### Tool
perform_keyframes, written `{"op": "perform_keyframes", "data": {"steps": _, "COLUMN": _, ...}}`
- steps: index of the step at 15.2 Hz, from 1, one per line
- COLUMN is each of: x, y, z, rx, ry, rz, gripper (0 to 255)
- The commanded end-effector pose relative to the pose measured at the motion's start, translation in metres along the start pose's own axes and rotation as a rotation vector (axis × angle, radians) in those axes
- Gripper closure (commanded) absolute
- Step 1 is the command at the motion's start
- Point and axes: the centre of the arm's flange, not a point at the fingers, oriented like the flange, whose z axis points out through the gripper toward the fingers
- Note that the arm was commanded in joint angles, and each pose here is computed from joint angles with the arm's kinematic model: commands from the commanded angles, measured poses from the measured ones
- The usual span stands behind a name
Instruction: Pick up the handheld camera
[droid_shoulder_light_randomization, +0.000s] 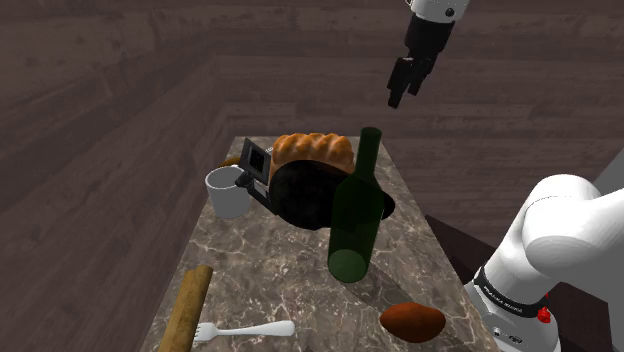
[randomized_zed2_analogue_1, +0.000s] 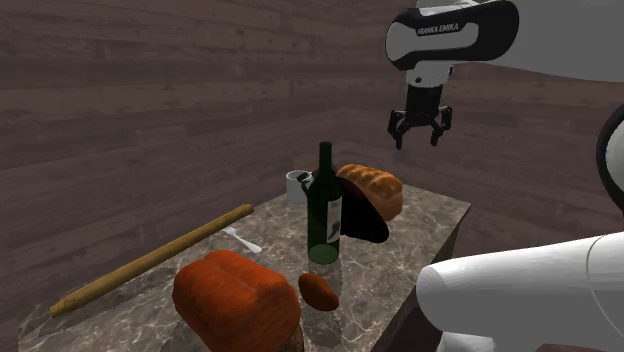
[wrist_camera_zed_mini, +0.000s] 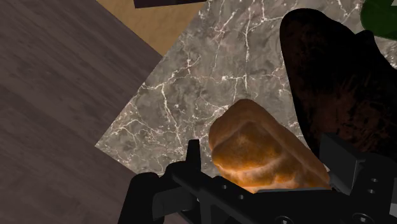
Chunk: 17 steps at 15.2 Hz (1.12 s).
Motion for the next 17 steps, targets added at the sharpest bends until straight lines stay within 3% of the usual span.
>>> {"op": "perform_keyframes", "data": {"steps": 1, "x": 0.000, "y": 0.000, "z": 0.000, "rx": 0.000, "ry": 0.000, "rz": 0.000, "gripper": 0}}
{"op": "perform_keyframes", "data": {"steps": 17, "x": 0.103, "y": -0.176, "z": 0.076, "rx": -0.070, "ry": 0.023, "rz": -0.077, "gripper": 0}}
